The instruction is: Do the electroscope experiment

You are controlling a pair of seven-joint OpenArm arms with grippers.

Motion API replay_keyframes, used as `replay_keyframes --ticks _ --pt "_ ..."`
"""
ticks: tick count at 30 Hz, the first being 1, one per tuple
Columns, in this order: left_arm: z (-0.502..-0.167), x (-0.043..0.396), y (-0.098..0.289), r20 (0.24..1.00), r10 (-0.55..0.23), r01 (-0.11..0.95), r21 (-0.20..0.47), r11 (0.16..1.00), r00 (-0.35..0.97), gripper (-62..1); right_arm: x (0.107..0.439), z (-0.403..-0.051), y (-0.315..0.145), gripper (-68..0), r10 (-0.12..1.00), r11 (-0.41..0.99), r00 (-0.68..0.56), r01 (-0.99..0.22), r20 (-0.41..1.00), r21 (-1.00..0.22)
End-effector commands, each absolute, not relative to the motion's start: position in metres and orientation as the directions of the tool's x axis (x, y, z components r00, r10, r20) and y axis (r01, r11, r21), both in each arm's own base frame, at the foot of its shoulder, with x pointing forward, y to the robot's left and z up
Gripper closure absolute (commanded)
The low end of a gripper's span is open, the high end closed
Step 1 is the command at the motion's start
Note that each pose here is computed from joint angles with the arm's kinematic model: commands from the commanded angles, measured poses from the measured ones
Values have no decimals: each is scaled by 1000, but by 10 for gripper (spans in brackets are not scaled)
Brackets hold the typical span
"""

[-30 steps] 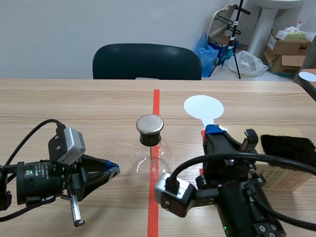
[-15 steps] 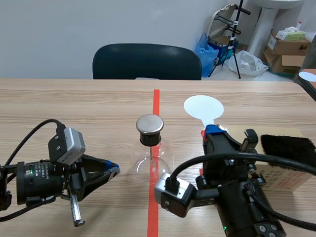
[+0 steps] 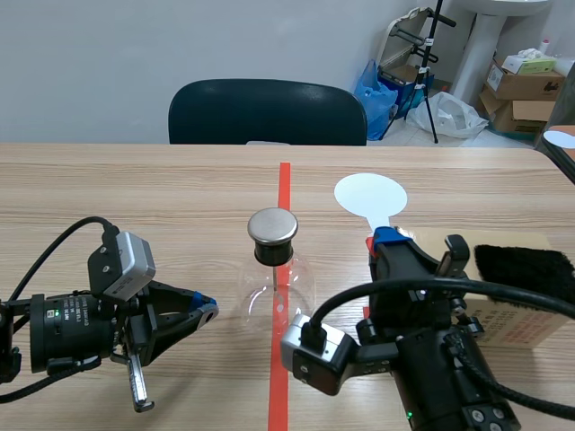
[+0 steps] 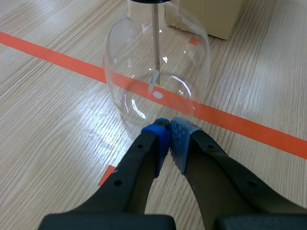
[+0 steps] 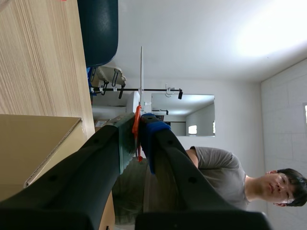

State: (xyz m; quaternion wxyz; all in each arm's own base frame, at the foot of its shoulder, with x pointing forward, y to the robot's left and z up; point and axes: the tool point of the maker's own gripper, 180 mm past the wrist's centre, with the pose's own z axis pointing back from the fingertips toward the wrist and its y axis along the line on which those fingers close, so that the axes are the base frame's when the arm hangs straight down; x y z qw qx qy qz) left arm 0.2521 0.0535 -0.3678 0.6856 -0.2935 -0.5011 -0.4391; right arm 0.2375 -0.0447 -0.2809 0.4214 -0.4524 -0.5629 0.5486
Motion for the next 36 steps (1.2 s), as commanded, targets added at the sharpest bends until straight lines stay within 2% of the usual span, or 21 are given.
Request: replay_keyframes --ticks 1,36 --pt "-356 258 50 957 -276 895 47 444 87 -29 240 -275 -48 -10 972 -14 -233 73 -30 -997" --pt "-356 258 50 957 -276 895 47 444 87 -29 241 -275 -51 -10 976 -14 -216 73 -29 -997"
